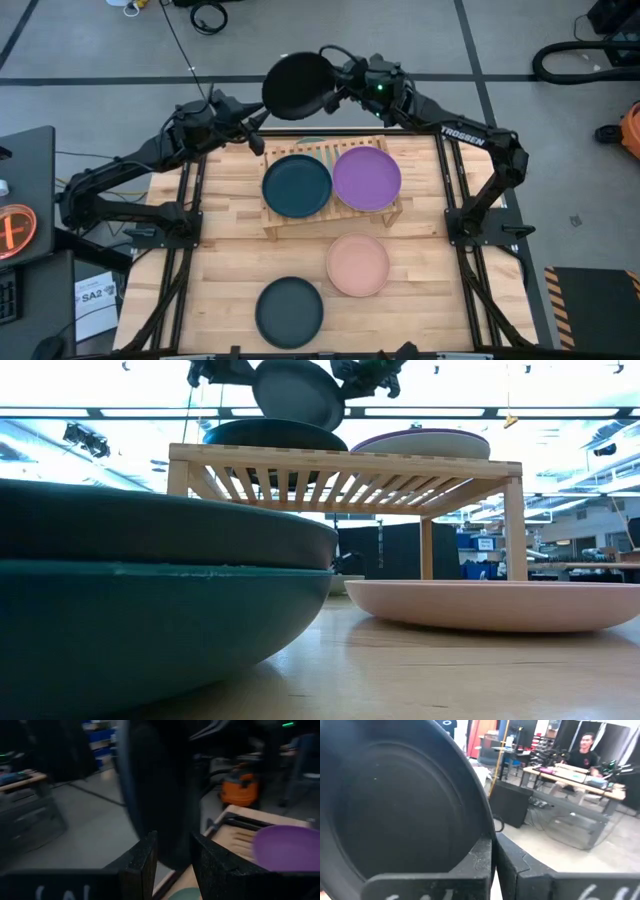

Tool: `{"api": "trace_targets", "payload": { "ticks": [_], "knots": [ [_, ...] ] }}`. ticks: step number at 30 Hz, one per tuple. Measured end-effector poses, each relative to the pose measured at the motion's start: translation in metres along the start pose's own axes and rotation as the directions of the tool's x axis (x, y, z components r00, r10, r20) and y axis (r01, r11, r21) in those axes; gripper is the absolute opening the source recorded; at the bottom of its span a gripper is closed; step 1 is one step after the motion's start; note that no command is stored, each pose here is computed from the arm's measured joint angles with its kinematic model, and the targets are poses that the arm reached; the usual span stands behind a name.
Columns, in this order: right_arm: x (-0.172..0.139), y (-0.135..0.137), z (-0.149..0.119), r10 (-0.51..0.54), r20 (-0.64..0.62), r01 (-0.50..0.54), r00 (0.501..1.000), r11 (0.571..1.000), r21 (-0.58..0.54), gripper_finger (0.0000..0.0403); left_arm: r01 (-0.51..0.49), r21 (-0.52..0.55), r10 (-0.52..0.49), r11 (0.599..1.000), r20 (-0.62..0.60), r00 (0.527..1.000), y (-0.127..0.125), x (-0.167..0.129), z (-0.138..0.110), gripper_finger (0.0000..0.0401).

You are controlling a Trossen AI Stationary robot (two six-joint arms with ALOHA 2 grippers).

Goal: Place and stack plates onto a shelf
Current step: Stack the top black plate on top of the black plate on the shelf

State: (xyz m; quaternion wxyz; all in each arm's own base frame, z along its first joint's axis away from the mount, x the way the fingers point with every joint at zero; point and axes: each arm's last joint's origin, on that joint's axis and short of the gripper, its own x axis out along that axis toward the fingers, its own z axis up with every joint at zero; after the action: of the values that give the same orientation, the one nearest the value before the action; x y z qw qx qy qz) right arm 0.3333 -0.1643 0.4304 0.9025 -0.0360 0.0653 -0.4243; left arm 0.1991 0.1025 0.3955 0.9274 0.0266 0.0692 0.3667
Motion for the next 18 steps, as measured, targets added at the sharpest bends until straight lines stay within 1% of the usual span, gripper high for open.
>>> {"api": "trace_targets", "payload": {
  "ticks": [4,7,18],
  "knots": [
    [-0.003,0.005,0.0,-0.033,-0.002,0.033,0.999,0.999,-0.023,0.0014,-0.107,0.005,0.107,0.994,-0.016,0.994,0.002,0.004,-0.002,0.0121],
    [-0.004,0.008,0.001,-0.027,-0.001,0.027,1.0,0.999,-0.025,0.0014,-0.173,0.005,0.173,0.985,-0.018,0.985,0.004,0.004,-0.002,0.0121],
    [-0.009,0.017,0.001,0.005,0.003,-0.005,1.0,1.0,-0.028,0.0014,-0.187,-0.003,0.187,0.982,-0.003,0.982,0.004,0.004,0.0,0.0121]
  ]
}}
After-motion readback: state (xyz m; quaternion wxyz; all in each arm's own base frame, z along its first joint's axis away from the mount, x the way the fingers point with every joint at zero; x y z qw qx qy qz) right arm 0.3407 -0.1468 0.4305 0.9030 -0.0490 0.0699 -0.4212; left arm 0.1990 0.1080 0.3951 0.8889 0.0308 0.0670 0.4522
